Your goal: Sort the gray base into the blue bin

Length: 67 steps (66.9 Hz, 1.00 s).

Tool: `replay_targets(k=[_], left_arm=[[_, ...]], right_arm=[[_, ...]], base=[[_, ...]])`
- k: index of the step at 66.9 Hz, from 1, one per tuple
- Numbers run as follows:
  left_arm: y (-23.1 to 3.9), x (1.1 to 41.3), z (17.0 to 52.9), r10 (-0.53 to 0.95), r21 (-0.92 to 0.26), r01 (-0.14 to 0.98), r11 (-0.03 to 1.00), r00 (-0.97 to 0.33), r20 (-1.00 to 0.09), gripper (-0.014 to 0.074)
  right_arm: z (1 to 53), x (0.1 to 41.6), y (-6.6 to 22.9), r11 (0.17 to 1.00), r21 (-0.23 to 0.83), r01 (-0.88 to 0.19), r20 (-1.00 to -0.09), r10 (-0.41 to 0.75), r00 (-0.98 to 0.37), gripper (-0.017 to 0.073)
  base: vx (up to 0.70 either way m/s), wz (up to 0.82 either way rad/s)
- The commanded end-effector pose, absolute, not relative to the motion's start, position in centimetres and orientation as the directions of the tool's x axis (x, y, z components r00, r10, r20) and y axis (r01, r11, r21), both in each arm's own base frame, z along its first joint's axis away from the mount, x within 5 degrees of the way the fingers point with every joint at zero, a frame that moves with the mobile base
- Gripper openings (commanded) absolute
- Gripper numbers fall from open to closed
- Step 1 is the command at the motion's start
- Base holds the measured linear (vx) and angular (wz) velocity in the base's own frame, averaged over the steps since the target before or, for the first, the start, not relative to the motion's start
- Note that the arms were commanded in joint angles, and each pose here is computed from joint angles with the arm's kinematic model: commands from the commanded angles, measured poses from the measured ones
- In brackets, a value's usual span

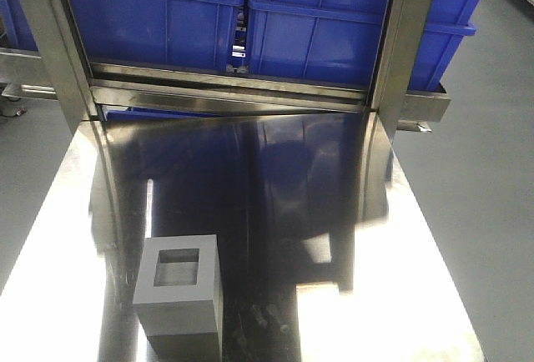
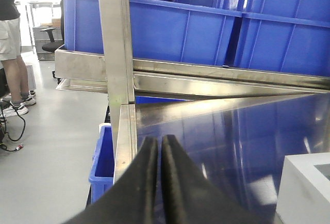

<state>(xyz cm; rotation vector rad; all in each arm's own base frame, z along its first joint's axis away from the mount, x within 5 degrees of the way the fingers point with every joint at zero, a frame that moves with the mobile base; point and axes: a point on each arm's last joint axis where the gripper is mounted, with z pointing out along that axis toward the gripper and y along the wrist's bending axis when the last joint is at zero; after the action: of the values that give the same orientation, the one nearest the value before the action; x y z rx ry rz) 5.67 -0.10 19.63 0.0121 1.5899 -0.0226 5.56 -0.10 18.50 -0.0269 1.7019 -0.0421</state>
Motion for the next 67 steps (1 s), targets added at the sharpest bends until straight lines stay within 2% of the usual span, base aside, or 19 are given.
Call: replay_targets(k=[1,67], left_arm=[[-0.16,5.46,20.82,-0.021,-0.019,0.032,0.999,0.087,-0.996,-0.0007],[-0.16,5.46,20.83,-0.021,-0.019,0.032,0.999,0.088,-0.996,-0.0007]], right_arm=[[19.06,5.59,-0.10,0.998,-0.064,0.009,-0.997,-0.064,-0.052,-0.0005],[19.08,5.59,-0.09,0.998,-0.064,0.009,-0.997,-0.064,-0.049,-0.0005]], base=[[0.00,0.00],[0.00,0.00]])
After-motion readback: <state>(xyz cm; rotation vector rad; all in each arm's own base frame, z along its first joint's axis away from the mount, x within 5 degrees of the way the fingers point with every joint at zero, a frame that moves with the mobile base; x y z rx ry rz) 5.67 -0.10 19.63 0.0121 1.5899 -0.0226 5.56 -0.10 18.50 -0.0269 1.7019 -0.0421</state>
